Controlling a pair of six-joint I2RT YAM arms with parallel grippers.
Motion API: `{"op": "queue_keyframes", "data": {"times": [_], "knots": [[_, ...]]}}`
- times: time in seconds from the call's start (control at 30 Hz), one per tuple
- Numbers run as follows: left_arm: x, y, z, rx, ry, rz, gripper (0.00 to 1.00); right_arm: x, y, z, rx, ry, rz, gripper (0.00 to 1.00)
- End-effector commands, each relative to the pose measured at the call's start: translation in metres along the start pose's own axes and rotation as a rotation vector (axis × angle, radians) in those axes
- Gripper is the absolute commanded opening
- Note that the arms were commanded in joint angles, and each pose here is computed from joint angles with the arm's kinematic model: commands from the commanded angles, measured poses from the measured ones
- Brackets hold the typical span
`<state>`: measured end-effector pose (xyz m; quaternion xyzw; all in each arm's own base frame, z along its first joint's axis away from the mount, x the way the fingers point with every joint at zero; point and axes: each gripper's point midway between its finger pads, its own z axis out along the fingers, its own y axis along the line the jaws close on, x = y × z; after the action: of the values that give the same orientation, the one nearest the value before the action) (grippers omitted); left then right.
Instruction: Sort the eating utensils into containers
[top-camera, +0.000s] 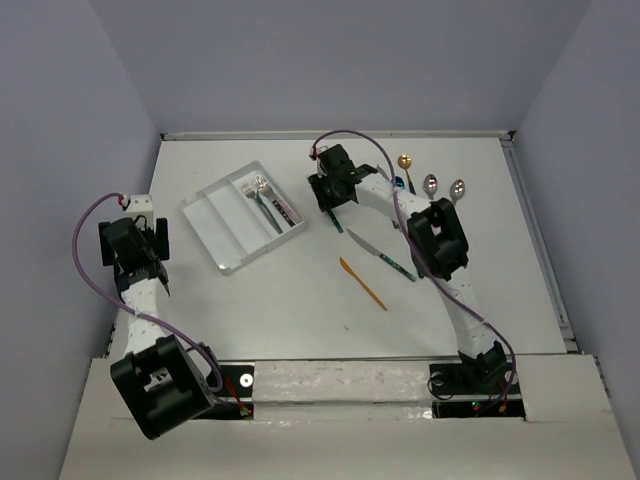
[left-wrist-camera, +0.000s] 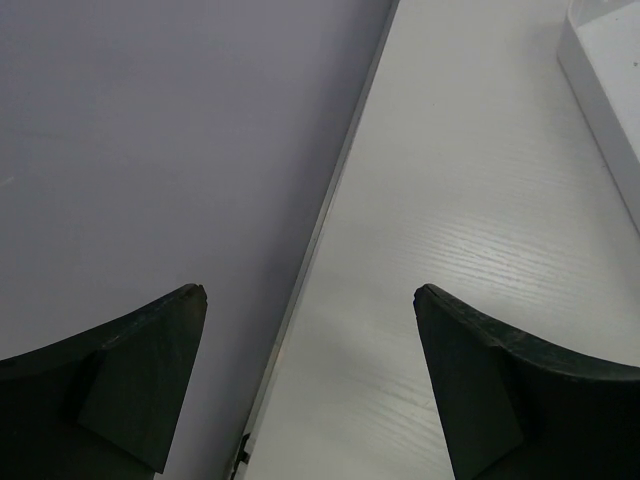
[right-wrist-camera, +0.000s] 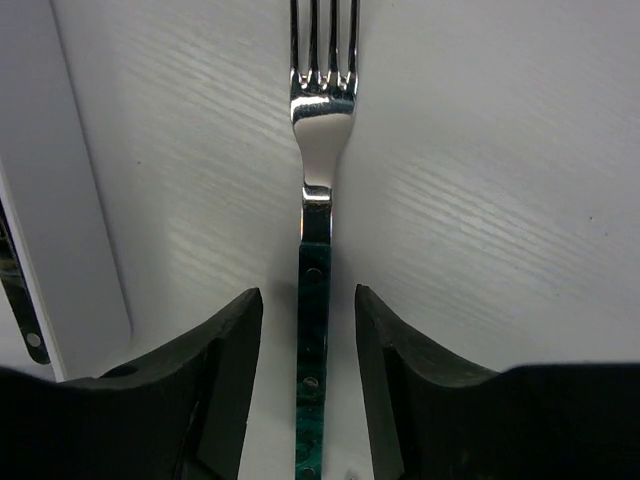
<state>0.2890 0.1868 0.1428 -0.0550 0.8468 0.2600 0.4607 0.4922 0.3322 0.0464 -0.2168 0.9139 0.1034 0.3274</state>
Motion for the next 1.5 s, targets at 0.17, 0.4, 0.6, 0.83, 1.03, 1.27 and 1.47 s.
{"op": "queue_keyframes", "data": {"times": [0.17, 0.4, 0.6, 0.83, 1.03, 1.27, 1.47], "knots": [[0.0, -0.004, -0.008, 0.007, -0.05, -0.021, 0.99, 0.036, -0.019, 0.017, 0.119, 0.095, -0.041, 0.1], [0.0, -0.006, -0.009, 0.012, -0.063, -0.021, 0.99, -0.023, -0.007, -0.015, 0.096, -0.041, -0.033, 0.0], [-0.003, -0.014, -0.008, 0.056, -0.08, -0.027, 0.99, -0.131, 0.055, -0.09, -0.012, -0.382, -0.08, 0.0], [-0.004, -0.016, -0.009, 0.068, -0.088, -0.024, 0.99, -0.167, 0.139, -0.109, -0.227, -0.542, -0.096, 0.0], [-0.002, -0.017, -0.011, 0.069, -0.096, -0.016, 0.99, -0.152, 0.155, -0.054, -0.29, -0.517, -0.038, 0.0], [0.007, -0.02, -0.009, 0.068, -0.086, -0.006, 0.99, -0.126, 0.15, -0.019, -0.257, -0.46, -0.045, 0.03], [0.006, -0.02, -0.009, 0.069, -0.093, -0.01, 0.99, -0.128, 0.155, -0.034, -0.292, -0.462, -0.057, 0.43]]}}
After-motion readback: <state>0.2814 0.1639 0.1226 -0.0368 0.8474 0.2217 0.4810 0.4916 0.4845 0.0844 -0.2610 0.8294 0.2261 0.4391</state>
